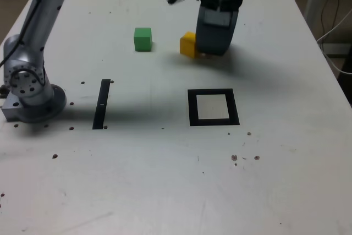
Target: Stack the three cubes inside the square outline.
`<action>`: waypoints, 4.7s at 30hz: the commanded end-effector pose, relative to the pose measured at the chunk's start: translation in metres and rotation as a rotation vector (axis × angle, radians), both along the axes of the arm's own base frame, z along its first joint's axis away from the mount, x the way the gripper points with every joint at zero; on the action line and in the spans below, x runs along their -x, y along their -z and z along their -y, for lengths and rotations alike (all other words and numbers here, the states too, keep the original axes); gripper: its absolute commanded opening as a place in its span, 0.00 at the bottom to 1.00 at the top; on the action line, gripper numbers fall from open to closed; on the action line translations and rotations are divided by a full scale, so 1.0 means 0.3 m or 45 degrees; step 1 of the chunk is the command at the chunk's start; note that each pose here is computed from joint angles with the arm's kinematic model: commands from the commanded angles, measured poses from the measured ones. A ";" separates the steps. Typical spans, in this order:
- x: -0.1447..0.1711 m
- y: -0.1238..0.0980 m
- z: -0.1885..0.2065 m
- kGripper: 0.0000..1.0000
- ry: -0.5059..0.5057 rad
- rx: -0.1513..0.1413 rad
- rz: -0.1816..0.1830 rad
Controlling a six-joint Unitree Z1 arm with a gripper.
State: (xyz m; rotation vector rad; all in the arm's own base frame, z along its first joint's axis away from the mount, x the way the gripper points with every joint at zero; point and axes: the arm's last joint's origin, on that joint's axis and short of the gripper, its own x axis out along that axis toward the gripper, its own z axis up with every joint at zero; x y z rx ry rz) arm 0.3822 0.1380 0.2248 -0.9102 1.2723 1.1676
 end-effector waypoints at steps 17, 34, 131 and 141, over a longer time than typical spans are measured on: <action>0.184 -0.241 0.406 0.23 1.036 0.272 -0.247; 0.185 -0.185 0.546 0.21 1.759 0.244 -0.231; 0.408 -0.182 0.254 1.00 2.138 -0.018 -0.403; 0.414 -0.141 0.159 0.99 2.218 0.073 -0.452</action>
